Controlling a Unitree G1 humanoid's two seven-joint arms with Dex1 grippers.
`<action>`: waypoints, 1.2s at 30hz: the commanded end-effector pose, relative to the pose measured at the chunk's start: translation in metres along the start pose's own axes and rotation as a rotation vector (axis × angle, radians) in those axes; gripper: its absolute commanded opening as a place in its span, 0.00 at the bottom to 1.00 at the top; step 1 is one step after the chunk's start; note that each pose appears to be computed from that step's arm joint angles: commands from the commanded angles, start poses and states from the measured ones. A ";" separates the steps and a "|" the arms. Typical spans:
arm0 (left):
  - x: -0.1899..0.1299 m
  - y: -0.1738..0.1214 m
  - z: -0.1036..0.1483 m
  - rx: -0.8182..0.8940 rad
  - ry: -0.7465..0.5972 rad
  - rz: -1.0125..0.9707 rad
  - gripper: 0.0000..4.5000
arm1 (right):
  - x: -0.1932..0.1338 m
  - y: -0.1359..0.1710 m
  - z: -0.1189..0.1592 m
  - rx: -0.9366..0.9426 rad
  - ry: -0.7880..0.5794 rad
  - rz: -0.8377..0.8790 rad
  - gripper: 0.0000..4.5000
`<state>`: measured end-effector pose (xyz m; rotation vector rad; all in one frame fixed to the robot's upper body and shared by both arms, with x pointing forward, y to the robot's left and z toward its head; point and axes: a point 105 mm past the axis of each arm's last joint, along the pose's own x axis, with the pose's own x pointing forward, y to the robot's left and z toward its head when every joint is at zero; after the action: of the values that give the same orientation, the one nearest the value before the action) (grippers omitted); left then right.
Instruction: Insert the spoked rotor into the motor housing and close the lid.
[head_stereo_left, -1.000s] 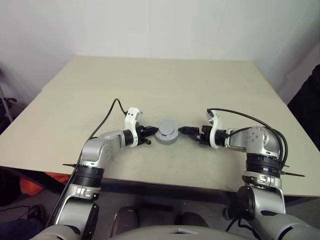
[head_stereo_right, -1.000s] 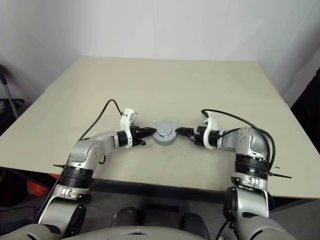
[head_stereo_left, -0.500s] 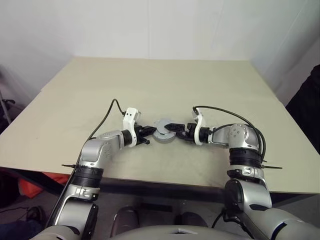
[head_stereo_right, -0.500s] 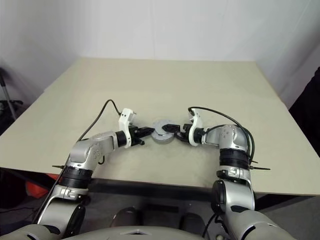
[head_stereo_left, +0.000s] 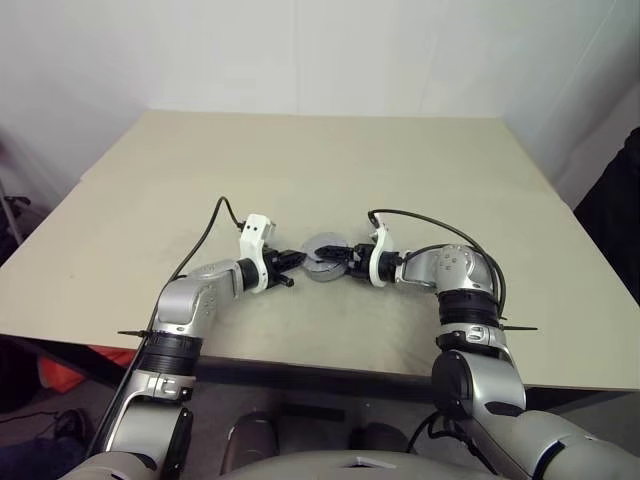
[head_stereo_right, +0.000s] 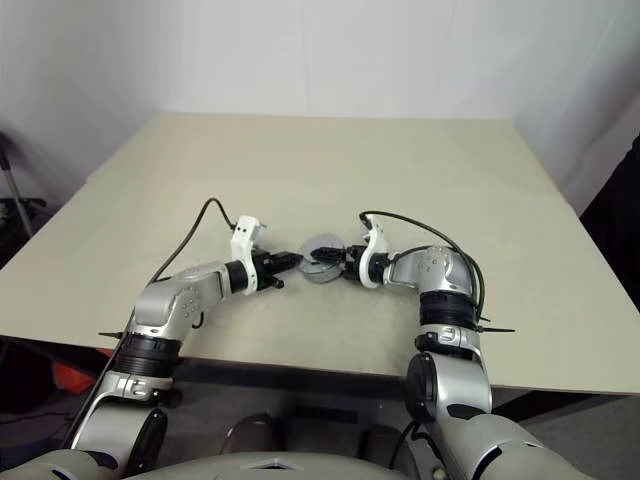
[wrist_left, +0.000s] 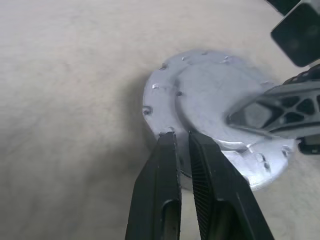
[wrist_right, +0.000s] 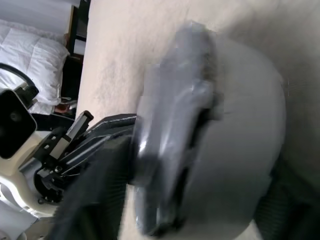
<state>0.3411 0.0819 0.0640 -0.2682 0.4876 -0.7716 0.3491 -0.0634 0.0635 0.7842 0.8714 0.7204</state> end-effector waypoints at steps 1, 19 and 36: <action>0.005 -0.004 -0.005 -0.001 0.023 -0.014 0.10 | 0.009 0.012 0.001 -0.022 0.022 0.024 0.50; -0.019 0.011 0.047 -0.194 -0.289 -0.027 0.10 | 0.004 0.002 0.017 0.064 -0.060 -0.009 0.50; -0.059 0.036 0.046 -0.410 -0.460 0.033 0.10 | 0.003 0.049 0.065 0.168 -0.201 0.116 0.50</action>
<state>0.3506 0.1491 0.0937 -0.8096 0.2567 -0.5347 0.3884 -0.0595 0.1038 1.0081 0.7921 0.6008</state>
